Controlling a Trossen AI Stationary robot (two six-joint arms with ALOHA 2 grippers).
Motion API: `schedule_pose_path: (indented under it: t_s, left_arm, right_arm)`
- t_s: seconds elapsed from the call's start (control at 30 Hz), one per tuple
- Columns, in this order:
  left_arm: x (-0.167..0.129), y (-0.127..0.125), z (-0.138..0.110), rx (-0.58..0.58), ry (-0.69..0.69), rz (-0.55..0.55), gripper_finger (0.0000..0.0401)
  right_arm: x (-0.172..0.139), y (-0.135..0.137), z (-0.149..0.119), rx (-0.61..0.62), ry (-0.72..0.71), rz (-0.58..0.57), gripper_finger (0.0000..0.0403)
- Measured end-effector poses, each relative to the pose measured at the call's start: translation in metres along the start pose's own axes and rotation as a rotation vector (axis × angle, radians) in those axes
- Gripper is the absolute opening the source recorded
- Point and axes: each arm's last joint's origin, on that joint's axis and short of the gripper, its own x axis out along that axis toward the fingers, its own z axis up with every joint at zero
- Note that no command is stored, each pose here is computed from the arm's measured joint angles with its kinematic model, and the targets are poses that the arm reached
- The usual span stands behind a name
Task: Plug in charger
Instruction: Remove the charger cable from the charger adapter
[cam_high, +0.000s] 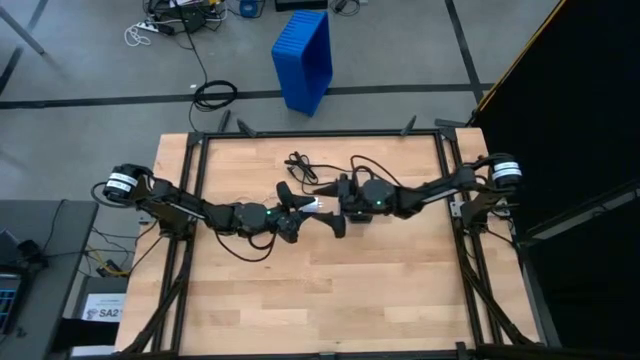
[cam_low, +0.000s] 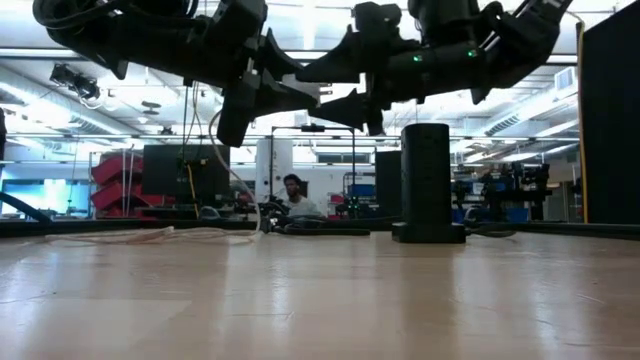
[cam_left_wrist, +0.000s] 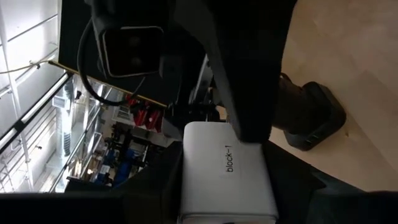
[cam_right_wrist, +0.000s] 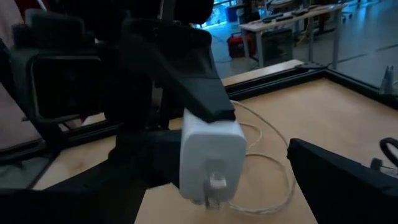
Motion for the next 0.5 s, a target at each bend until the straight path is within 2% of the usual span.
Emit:
schedule_pose_path:
  t_s: [0.07,0.17,0.43,0.5]
  left_arm:
    - [-0.0001,-0.0001,0.0001,-0.001,-0.001,0.000,0.0155]
    - [-0.0001,-0.0001,0.0002,-0.002,-0.002,-0.001,0.0155]
    - [0.0000,-0.0005,0.0016,-0.008,-0.049,-0.022,0.0155]
    - [-0.0001,-0.0007,0.0015,-0.002,-0.049,-0.023,0.0155]
  right_arm:
    - [0.0015,0.0002,0.0003,0.015,0.000,0.001,0.0331]
    - [0.0017,0.0003,0.0007,0.029,-0.001,0.003,0.0293]
    - [0.0019,-0.0015,0.0026,0.057,-0.002,0.047,0.0119]
    - [0.0020,-0.0031,0.0031,0.065,0.005,0.067,0.0089]
